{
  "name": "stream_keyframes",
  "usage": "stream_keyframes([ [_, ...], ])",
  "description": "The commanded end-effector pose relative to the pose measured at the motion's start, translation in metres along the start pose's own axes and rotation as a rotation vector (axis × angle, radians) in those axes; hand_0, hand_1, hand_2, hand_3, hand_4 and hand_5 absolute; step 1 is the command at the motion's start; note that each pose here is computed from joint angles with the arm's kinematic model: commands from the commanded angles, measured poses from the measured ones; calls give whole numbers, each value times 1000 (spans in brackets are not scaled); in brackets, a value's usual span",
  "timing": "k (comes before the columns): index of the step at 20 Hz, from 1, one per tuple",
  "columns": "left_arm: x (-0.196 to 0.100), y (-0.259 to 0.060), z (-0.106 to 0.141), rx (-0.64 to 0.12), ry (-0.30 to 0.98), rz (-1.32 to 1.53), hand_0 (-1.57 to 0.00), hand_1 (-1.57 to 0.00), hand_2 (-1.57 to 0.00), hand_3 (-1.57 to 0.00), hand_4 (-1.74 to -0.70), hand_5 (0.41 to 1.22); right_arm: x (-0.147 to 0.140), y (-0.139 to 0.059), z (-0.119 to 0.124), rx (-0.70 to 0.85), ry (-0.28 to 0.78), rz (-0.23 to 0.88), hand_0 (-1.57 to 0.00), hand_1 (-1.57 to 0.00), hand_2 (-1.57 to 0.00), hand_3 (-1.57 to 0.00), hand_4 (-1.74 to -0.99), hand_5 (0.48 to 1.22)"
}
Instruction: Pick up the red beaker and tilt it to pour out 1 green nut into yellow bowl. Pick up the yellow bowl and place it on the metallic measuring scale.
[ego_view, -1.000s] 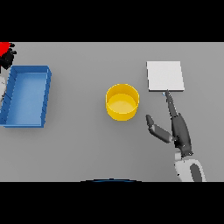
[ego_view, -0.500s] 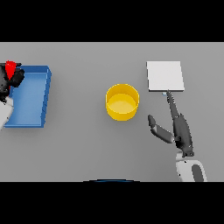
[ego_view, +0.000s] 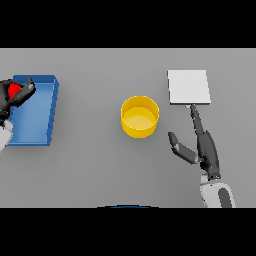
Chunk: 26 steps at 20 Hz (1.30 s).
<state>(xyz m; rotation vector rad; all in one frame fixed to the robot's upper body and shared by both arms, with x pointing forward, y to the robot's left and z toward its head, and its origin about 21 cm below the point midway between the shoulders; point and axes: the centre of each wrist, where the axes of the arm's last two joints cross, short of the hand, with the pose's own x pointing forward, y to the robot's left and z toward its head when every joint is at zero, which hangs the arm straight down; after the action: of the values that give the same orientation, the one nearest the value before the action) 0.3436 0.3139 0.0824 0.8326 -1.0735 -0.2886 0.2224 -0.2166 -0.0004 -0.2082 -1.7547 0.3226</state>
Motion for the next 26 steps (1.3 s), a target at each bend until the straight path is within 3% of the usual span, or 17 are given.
stream_keyframes([
  [1, 0, -1, 0, -13, -1, -16, -772, -637, -652, -614, -920, 677, 1, -2, 1, -3, -7, -5, 1, 1, 1, 1, -1005, 634],
  [3, -2, -6, 0, -45, -5, -66, -494, -407, -417, -393, -857, 657, 3, -2, -1, 0, -19, 0, 1, 1, 1, 1, -1009, 639],
  [5, -6, -6, -4, -57, -15, -100, -316, -260, -267, -251, -822, 657, 3, -2, -1, 3, -20, 5, 1, 1, 1, 1, -1009, 639],
  [10, -5, -5, -8, -45, -55, -92, -103, -85, -87, -82, -782, 651, 7, -4, -5, 29, 14, 59, 1, 1, 1, 1, -1020, 640],
  [12, -9, -10, -5, -42, -81, -95, -65, -54, -55, -52, -763, 657, 11, -9, -18, 129, -9, 101, 1, 1, 1, 1, -1005, 669],
  [18, -1, -10, -4, -39, -99, -85, -16, -13, -14, -13, -737, 673, 33, -23, -59, 455, -109, 533, 1, 1, 1, 1, -1151, 672],
  [26, -2, -8, -4, -47, -81, -102, -2, -1, -1, -1, -743, 701, 55, -5, -108, 793, -259, 944, 1, 1, 1, 1, -1227, 698],
])
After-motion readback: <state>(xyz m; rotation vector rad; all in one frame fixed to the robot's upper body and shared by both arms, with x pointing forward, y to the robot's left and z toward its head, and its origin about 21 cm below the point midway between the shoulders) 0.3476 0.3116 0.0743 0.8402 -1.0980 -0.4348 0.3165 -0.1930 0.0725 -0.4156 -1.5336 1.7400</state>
